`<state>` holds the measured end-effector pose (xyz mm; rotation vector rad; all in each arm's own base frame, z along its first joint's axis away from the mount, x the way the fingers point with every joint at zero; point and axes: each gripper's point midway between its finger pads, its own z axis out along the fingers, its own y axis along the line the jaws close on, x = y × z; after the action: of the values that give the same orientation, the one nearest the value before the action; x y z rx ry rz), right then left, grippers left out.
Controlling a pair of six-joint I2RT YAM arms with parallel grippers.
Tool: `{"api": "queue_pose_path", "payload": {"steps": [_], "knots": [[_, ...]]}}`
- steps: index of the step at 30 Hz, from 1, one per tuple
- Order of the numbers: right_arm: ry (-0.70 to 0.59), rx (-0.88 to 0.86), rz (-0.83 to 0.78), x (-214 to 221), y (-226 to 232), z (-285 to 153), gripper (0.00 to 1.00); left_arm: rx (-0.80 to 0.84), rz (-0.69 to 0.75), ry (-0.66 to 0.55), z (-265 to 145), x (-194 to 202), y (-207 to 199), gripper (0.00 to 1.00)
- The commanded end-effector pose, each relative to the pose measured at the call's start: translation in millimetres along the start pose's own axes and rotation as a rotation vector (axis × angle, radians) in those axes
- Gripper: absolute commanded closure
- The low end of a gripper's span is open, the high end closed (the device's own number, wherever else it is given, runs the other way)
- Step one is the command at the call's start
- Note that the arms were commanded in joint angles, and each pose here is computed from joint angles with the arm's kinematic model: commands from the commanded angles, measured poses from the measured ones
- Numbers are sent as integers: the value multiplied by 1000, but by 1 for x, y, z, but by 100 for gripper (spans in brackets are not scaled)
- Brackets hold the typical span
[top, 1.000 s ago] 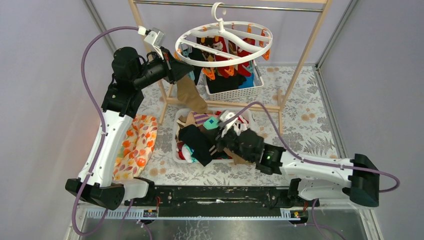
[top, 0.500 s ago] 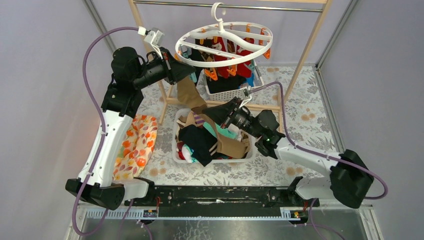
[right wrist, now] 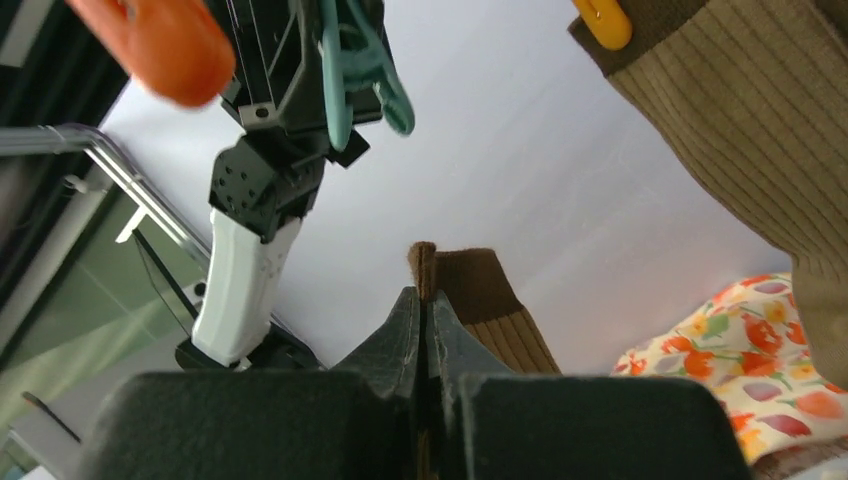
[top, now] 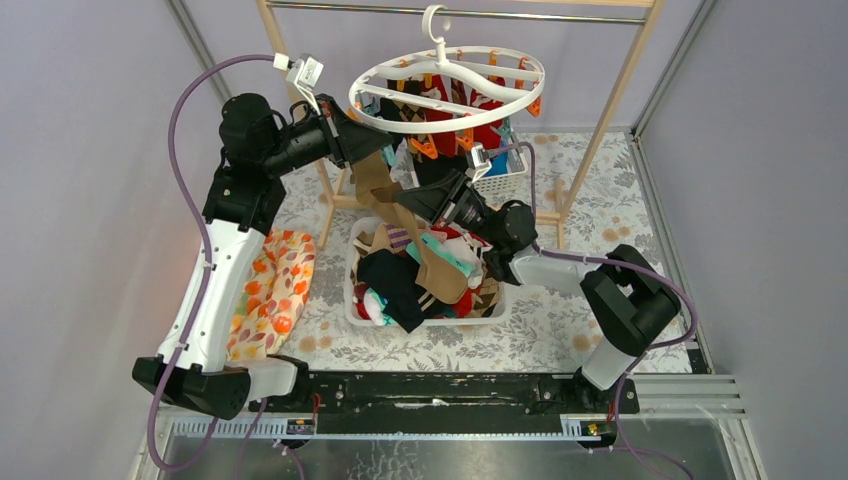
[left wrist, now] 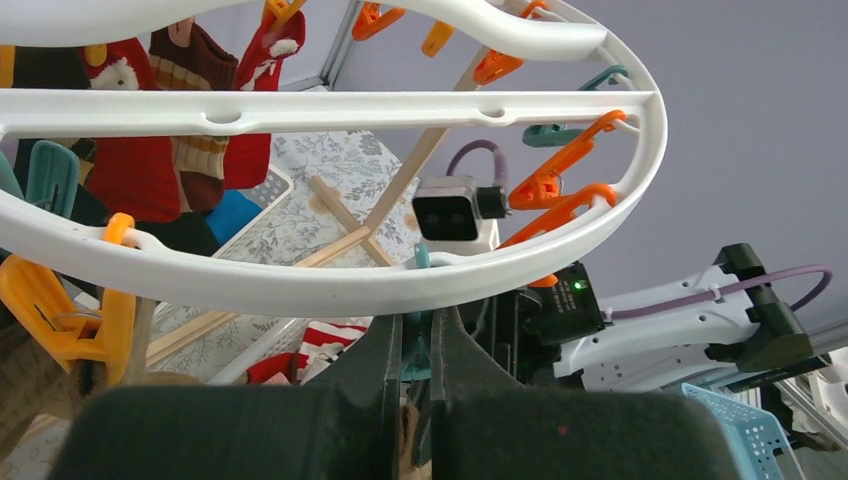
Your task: Clip the socks to the hanger
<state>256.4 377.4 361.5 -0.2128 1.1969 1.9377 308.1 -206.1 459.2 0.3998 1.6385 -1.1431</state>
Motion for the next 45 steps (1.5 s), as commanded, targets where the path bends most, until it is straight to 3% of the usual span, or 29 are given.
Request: {"api": "queue_pose_path", "payload": {"steps": [1,13,45], "knots": [[-52,-239,6,-33,59,11,100,64,12,-27,-3,-9,-10,100],[10,-281,117,-48,55,25,100,122,-41,-11,-5,-10,-8,100],[-61,-322,64,-71,74,30,100,158,-41,16,-7,-6,-14,100]]}}
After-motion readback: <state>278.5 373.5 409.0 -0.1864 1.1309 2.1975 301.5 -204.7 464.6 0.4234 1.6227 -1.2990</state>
